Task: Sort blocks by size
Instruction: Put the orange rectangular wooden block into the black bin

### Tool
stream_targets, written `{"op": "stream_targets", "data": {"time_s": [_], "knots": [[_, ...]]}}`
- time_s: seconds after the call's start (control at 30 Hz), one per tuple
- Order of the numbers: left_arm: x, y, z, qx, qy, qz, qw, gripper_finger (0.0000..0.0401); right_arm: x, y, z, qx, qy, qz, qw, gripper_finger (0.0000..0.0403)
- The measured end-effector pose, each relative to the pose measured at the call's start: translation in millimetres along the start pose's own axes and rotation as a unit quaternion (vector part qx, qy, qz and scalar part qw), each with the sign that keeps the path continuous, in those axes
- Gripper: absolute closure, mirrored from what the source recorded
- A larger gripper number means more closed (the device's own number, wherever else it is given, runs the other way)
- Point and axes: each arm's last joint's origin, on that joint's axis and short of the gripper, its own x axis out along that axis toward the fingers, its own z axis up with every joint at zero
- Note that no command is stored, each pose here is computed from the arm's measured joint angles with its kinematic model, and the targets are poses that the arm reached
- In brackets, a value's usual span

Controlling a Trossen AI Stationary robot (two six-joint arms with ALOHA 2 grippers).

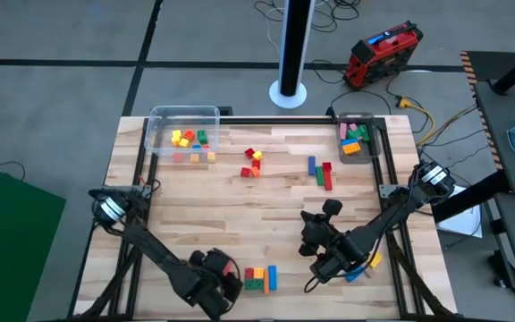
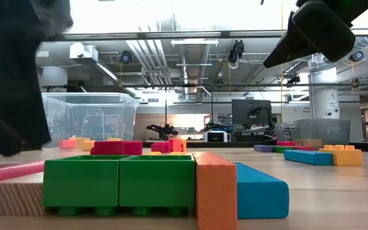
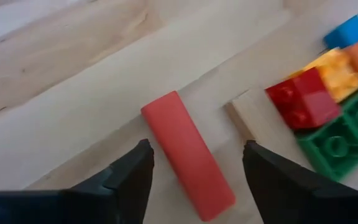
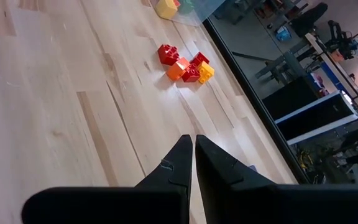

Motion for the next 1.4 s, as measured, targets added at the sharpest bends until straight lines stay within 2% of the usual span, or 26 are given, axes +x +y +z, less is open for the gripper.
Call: {"op": "stream_targets", "data": {"time_s": [0.17,0.3,0.47,0.77,0.87,1.17,1.4], "knots": [[10.4,-0.7,-3.7,0.017,0.008,0.016,1.0,0.0171,0.0,0.0,0.0,0.0,0.0,0.0,1.0,0.039],[16.3,1.5,-7.3,0.031,0.013,0.027,0.999,0.0183,0.0,0.0,0.0,0.0,0.0,0.0,1.0,0.039],[19.9,1.9,-9.8,0.055,0.012,0.031,0.998,0.0224,0.0,0.0,-0.1,-0.001,0.0,0.0,1.0,0.039],[19.4,3.2,-9.1,0.074,0.005,0.035,0.997,0.033,0.0,0.1,0.0,-0.002,0.0,0.0,1.0,0.039],[16.5,4.0,-7.1,0.095,-0.005,0.037,0.995,0.0333,0.0,0.1,0.0,-0.006,0.0,0.0,1.0,0.039],[-25.0,-2.6,18.6,0.196,-0.086,0.005,0.977,0.0322,0.0,1.5,1.4,-0.024,-0.005,0.004,1.0,0.039],[-71.7,4.9,44.7,0.26,-0.199,-0.035,0.944,0.032,-0.2,5.7,6.1,-0.051,-0.02,0.014,0.998,0.039]]}}
